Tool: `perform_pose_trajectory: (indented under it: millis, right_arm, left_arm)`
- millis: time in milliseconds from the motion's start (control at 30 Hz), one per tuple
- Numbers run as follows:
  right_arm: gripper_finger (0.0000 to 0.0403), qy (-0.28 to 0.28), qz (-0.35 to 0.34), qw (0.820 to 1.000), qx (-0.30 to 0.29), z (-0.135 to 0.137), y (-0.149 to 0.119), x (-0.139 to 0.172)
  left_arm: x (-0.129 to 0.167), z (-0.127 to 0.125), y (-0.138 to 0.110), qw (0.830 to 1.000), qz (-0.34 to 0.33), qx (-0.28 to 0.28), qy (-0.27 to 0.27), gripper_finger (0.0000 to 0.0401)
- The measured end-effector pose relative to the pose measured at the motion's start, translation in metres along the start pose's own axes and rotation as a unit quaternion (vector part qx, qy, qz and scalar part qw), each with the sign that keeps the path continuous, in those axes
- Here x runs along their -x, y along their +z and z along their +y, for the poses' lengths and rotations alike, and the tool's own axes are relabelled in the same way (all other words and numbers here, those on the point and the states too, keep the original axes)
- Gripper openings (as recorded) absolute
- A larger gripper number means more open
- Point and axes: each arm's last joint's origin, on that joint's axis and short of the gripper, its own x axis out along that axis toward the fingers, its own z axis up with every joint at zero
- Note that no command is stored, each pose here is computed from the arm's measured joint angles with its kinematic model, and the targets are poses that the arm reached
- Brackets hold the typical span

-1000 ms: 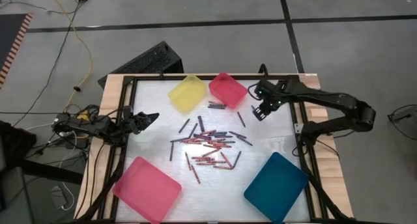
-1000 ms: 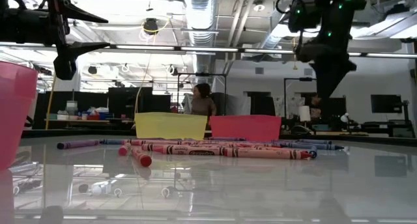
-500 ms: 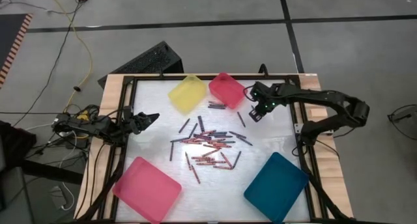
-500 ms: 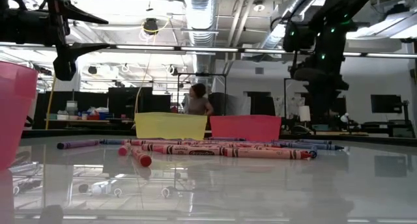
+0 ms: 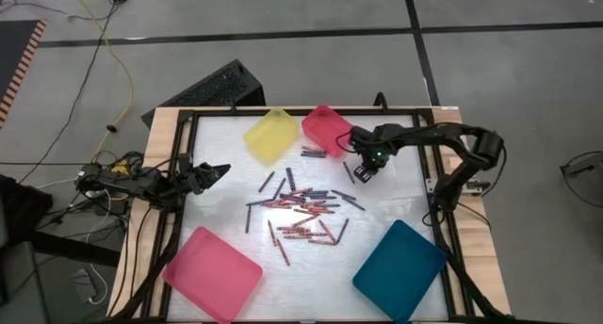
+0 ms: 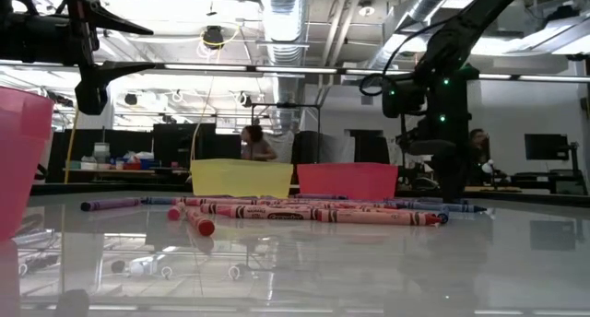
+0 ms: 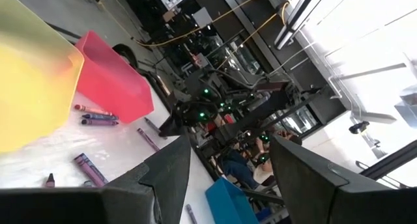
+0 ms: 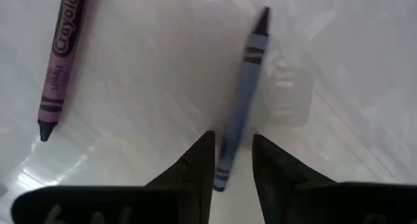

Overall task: Sort crayons
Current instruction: Put the blue crayon into the blue bin

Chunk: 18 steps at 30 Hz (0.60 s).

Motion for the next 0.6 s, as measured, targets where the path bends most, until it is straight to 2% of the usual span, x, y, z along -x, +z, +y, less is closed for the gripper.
perform_pose_trajectory:
  millis: [133,367,600]
  right_arm:
    - [0.0087,0.004,0.02,1.0,0.0,0.001,0.0,-0.009]
    - [0.001,0.011,0.015,1.0,-0.02,0.001,-0.001,-0.005]
    - [0.0004,0.023,-0.024,0.999,-0.041,-0.002,-0.006,0.016]
  left_arm:
    - [0.0,0.0,0.0,1.0,0.001,0.0,0.0,0.0199]
    - [0.0,0.0,0.0,1.0,0.002,-0.001,0.0,0.0199]
    - [0.0,0.001,-0.001,1.0,0.004,-0.002,0.002,0.0199]
